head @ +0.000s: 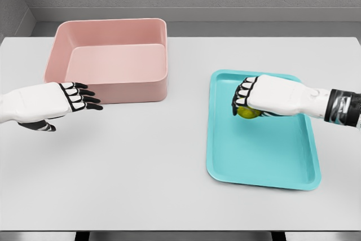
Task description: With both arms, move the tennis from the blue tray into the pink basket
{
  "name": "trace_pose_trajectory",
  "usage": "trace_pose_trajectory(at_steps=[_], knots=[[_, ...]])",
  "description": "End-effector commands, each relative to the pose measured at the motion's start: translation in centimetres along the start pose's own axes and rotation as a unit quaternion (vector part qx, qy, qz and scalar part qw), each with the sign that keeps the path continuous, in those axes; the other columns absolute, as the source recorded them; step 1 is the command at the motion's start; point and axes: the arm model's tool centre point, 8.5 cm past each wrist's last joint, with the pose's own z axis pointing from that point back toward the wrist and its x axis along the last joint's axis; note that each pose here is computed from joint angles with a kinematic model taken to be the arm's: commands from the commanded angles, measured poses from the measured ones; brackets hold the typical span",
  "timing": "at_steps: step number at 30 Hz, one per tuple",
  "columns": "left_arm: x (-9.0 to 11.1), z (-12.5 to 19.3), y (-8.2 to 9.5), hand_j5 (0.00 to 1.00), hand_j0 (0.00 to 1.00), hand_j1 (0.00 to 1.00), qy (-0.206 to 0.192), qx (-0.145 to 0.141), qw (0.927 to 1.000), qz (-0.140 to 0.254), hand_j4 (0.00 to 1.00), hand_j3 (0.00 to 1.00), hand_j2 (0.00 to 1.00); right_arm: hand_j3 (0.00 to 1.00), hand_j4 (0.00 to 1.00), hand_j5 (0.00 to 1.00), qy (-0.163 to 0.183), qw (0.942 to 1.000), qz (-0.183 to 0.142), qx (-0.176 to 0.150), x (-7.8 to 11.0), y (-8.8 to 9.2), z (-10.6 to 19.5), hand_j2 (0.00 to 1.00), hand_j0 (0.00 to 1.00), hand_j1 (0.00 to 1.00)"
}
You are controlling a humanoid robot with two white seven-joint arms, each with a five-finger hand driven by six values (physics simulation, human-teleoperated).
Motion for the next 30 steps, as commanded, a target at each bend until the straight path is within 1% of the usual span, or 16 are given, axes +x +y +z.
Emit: trace_pose_trajectory(at_steps=[1,3,9,11,13,17,21,23,27,30], knots=[[0.0,0.0,0.1,1.0,1.0,1.0,-0.001,0.002,1.0,0.002,1.0,1.0,1.0,0.53,0.53,0.53,-0.009,0.9999,-0.005,-0.011,0.5,-0.2,-0.8,0.53,0.53,0.53],[0.0,0.0,0.1,1.0,1.0,1.0,0.0,0.002,1.0,0.002,1.0,1.0,1.0,0.53,0.53,0.53,-0.015,0.9997,0.001,-0.019,0.7,-0.7,-1.4,0.53,0.53,0.53],[0.0,0.0,0.1,1.0,1.0,1.0,-0.001,0.002,1.0,0.002,1.0,1.0,1.0,0.53,0.53,0.53,-0.033,0.9992,-0.005,-0.023,1.6,-0.7,-2.8,0.53,0.53,0.53],[0.0,0.0,0.1,1.0,1.0,1.0,-0.001,0.002,1.0,0.002,1.0,1.0,1.0,0.53,0.53,0.53,-0.039,0.9989,0.001,-0.028,2.0,-0.9,-3.8,0.53,0.53,0.53],[0.0,0.0,0.1,1.0,1.0,1.0,-0.001,0.002,1.0,0.002,1.0,1.0,1.0,0.53,0.53,0.53,-0.048,0.9984,0.0,-0.031,2.5,-1.0,-4.6,0.53,0.53,0.53],[0.0,0.0,0.1,1.0,1.0,1.0,0.0,0.002,1.0,0.002,1.0,1.0,1.0,0.53,0.53,0.53,-0.058,0.9978,0.002,-0.032,3.3,-0.8,-5.7,0.53,0.53,0.53],[0.0,0.0,0.1,1.0,1.0,1.0,-0.001,0.002,1.0,0.002,1.0,1.0,1.0,0.53,0.53,0.53,-0.067,0.997,0.007,-0.038,3.8,-1.1,-6.7,0.53,0.53,0.53],[0.0,0.1,0.1,1.0,1.0,1.0,0.001,0.001,1.0,0.002,1.0,1.0,1.0,0.53,0.53,0.53,-0.076,0.9962,0.013,-0.041,4.4,-1.4,-7.6,0.53,0.53,0.53],[0.0,0.0,0.1,1.0,1.0,1.0,-0.001,0.002,1.0,0.002,1.0,1.0,1.0,0.53,0.53,0.53,-0.084,0.9955,0.017,-0.041,5.1,-1.2,-8.6,0.53,0.53,0.53],[0.0,0.0,0.1,1.0,1.0,1.0,-0.001,0.002,1.0,0.002,1.0,1.0,1.0,0.53,0.53,0.53,-0.102,0.9936,0.021,-0.043,6.2,-1.4,-10.0,0.53,0.53,0.53]])
